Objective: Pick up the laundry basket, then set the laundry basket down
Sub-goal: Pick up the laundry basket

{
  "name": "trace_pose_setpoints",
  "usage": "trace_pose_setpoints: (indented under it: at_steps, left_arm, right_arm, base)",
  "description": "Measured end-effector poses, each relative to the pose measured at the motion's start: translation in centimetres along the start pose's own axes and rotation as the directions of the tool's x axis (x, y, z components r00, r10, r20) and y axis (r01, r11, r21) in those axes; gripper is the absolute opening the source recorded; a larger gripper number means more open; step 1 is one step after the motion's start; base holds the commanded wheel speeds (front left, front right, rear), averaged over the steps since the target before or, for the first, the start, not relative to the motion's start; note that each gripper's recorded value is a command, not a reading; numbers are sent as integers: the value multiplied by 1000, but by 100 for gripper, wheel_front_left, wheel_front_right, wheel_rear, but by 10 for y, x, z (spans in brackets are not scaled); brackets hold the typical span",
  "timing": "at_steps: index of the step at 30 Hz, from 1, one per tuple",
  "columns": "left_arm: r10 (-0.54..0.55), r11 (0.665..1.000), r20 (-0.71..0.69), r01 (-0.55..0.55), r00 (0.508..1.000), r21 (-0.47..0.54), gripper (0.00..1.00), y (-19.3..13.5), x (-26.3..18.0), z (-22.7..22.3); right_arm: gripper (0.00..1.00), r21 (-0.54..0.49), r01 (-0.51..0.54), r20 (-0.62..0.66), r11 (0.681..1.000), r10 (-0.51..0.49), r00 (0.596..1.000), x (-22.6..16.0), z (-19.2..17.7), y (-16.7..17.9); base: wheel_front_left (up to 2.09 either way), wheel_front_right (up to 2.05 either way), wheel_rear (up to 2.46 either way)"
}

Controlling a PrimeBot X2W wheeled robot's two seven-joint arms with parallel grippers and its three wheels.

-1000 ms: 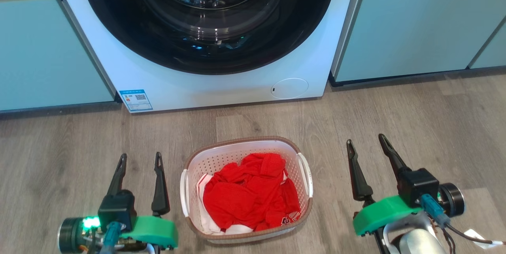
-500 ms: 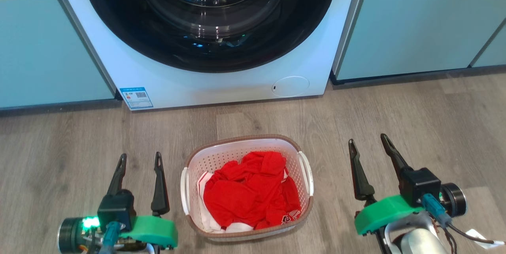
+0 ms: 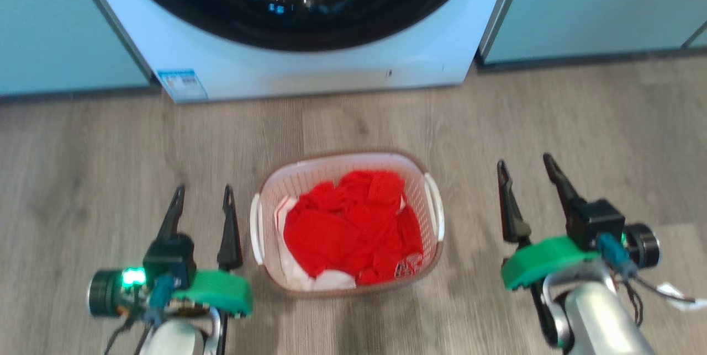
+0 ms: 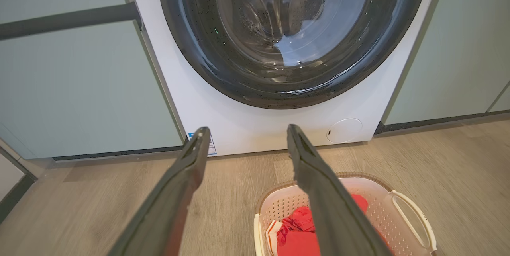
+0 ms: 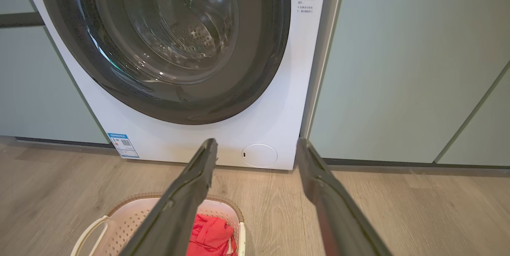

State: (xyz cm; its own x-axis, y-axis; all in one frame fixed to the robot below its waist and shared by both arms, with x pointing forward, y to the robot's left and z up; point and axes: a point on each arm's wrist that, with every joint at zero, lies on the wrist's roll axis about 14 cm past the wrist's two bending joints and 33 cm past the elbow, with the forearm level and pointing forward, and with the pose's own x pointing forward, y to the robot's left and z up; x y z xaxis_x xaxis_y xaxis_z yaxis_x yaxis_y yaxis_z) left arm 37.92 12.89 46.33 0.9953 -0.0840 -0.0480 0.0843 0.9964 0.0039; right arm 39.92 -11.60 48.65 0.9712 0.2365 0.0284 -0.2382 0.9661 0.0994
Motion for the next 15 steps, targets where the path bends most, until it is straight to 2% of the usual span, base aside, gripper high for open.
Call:
trace_pose_setpoints:
  at_steps: [7,15]
  left_arm:
    - [-15,1000,-102,13,995,-20,100,-1,37,-39]
    - [-16,998,-254,1,967,-56,100,1,63,-99]
  right_arm:
    - [100,5,20,-91,1000,-20,996,36,-38,-18]
    - [100,16,33,-234,999,-29,972,60,-100,-31]
  base:
    - [0,0,0]
    - [0,0,0]
